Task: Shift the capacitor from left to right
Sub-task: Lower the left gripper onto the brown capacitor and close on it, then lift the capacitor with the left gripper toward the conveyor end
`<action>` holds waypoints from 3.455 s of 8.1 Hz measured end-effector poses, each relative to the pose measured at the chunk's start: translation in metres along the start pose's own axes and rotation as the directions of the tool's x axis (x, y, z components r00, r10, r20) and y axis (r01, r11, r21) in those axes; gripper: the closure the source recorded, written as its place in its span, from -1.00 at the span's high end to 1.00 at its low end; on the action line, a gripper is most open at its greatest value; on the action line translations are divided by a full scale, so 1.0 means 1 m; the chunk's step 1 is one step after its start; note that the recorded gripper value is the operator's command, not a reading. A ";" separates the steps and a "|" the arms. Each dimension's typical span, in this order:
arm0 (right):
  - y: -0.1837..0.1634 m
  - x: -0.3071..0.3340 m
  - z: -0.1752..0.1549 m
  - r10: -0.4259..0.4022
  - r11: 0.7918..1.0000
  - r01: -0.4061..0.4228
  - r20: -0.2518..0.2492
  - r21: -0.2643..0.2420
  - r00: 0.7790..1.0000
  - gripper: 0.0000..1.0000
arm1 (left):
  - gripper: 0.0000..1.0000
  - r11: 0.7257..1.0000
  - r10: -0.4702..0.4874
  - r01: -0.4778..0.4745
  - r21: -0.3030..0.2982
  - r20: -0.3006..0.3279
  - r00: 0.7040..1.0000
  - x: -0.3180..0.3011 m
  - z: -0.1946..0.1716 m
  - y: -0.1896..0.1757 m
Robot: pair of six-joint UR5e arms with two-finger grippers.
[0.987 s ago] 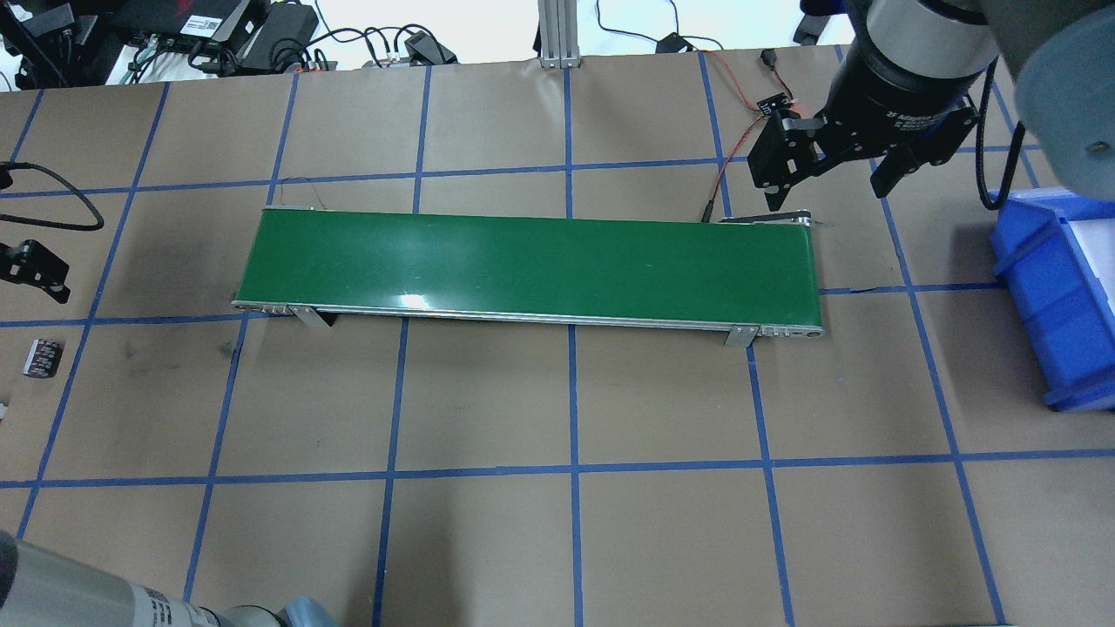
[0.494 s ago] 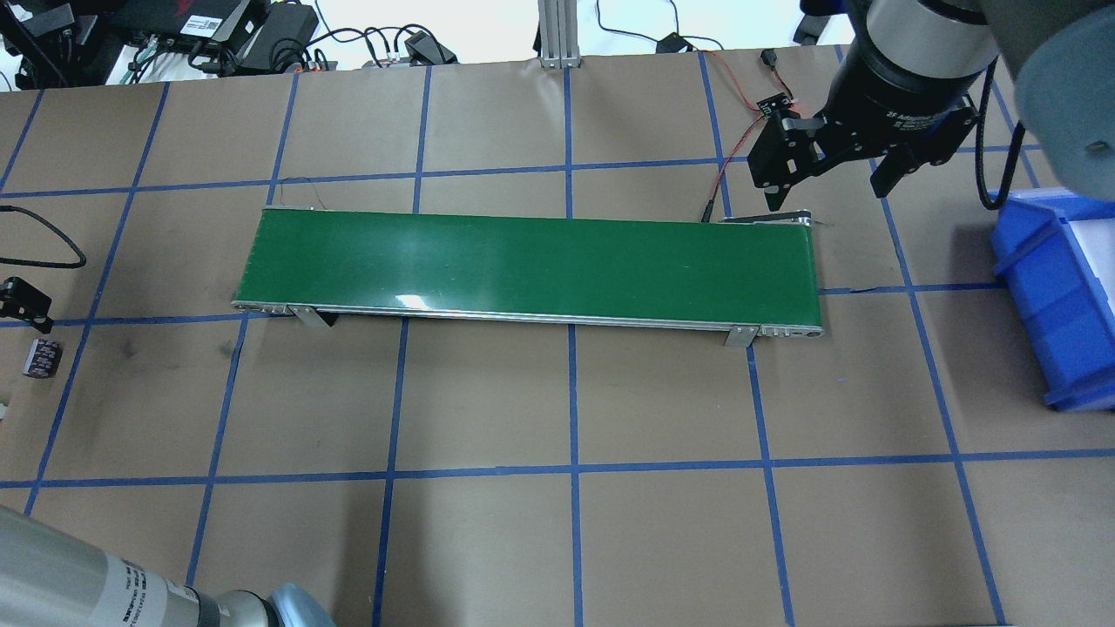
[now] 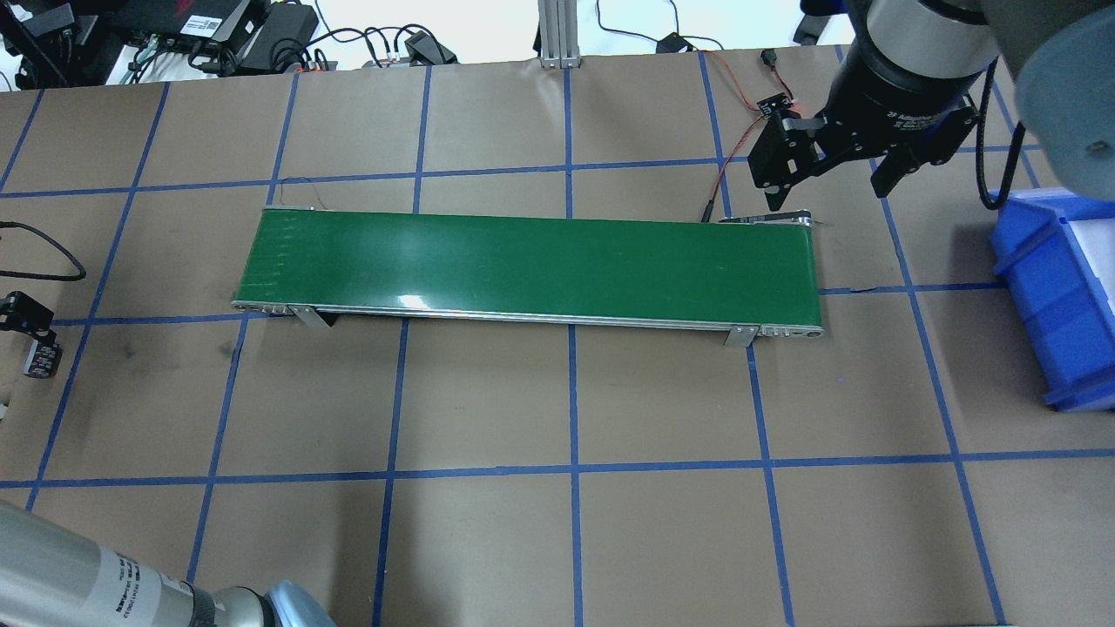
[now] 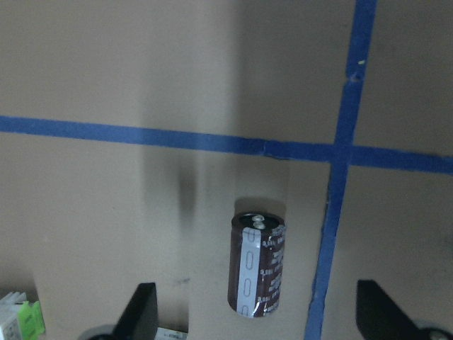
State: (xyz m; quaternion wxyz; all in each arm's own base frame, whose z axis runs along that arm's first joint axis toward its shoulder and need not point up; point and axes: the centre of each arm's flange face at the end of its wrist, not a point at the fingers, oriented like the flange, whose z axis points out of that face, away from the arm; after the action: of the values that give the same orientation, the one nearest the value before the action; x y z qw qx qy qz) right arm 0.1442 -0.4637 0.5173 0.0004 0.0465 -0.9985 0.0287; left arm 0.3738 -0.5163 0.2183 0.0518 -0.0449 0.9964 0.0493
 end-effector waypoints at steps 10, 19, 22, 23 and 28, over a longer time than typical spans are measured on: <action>0.002 -0.001 0.002 0.000 1.000 0.000 0.001 -0.003 1.000 1.00 | 1.00 0.999 0.049 -0.049 0.001 -0.057 0.997 0.004 0.025 -0.006; 0.002 -0.001 0.002 -0.001 1.000 0.001 0.000 -0.003 1.000 1.00 | 0.68 0.999 0.036 -0.038 -0.015 -0.075 0.997 -0.005 0.042 -0.004; 0.002 -0.001 0.002 -0.002 1.000 0.002 0.000 -0.003 1.000 1.00 | -0.26 0.999 0.052 -0.053 -0.011 -0.084 0.995 -0.005 0.044 -0.003; 0.002 -0.001 0.001 -0.002 1.000 0.002 0.000 -0.002 1.000 1.00 | -0.56 0.998 0.056 -0.057 -0.007 -0.087 0.995 -0.005 0.043 -0.003; 0.002 -0.001 0.004 -0.005 1.000 0.005 0.000 -0.010 1.000 1.00 | -1.00 0.994 0.109 -0.111 -0.015 -0.092 0.990 -0.005 0.031 0.002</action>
State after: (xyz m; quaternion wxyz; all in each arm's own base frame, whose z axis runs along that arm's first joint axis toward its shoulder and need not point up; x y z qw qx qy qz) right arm 0.1446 -0.4614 0.5132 0.0006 0.0491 -0.9985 0.0237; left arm 0.3814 -0.5111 0.1887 0.0031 0.0074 0.9982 0.0599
